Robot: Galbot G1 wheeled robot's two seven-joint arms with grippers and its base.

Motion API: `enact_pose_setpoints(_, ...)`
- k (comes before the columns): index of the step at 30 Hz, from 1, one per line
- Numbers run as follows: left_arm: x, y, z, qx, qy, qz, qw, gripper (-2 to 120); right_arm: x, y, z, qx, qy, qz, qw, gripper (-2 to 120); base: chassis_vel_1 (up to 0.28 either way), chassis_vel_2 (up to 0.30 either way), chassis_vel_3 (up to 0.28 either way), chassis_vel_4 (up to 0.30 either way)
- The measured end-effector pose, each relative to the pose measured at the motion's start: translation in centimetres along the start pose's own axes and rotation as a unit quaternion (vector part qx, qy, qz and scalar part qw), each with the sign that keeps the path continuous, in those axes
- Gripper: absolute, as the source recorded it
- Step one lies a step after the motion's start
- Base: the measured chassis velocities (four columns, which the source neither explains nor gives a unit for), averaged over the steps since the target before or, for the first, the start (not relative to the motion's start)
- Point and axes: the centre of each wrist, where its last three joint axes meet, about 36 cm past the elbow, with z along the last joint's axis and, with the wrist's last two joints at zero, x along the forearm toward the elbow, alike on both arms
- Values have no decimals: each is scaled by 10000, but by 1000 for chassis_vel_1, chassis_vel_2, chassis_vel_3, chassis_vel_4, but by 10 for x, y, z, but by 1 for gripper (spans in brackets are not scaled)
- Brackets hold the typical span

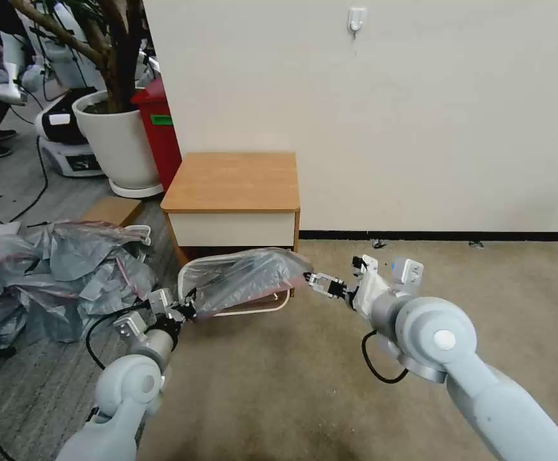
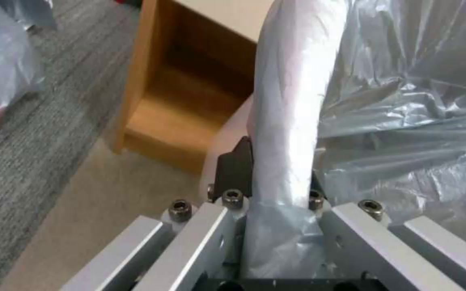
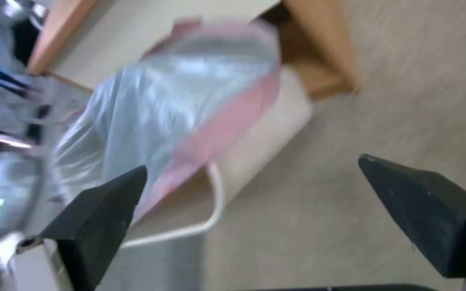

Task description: Pick up the garbage bag from the table and place it over the trash can.

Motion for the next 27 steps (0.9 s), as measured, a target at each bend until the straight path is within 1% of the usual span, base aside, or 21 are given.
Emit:
enact_pose_setpoints(2, 1, -2, -2, 49, -27, 23, 10000, 4, -1, 4, 5, -293, 94, -189, 9993, 99, 0, 0, 0, 0)
enact_pose_setpoints(3, 1, -2, -2, 49, -27, 23, 10000, 4, -1, 4, 5, -293, 94, -189, 9993, 99, 0, 0, 0, 0)
enact_pose_setpoints(4, 1, -3, -2, 72, -45, 27, 10000, 4, 0, 9, 7, -514, 150, -331, 9980, 99, 0, 0, 0, 0)
enact_pose_setpoints(7, 3, -5, -1, 126, -59, 32, 9999, 4, -1, 19, 8, -944, 240, -583, 9935, 98, 0, 0, 0, 0)
enact_pose_setpoints(12, 4, -8, 2, 199, -63, 33, 9998, 4, -5, 26, 12, -1177, 293, -694, 9902, 95, 0, 0, 0, 0)
enact_pose_setpoints(27, 5, -14, 11, 297, -15, 39, 9995, 4, -23, 31, 9, -1357, 282, -732, 9876, 94, 0, 0, 0, 0)
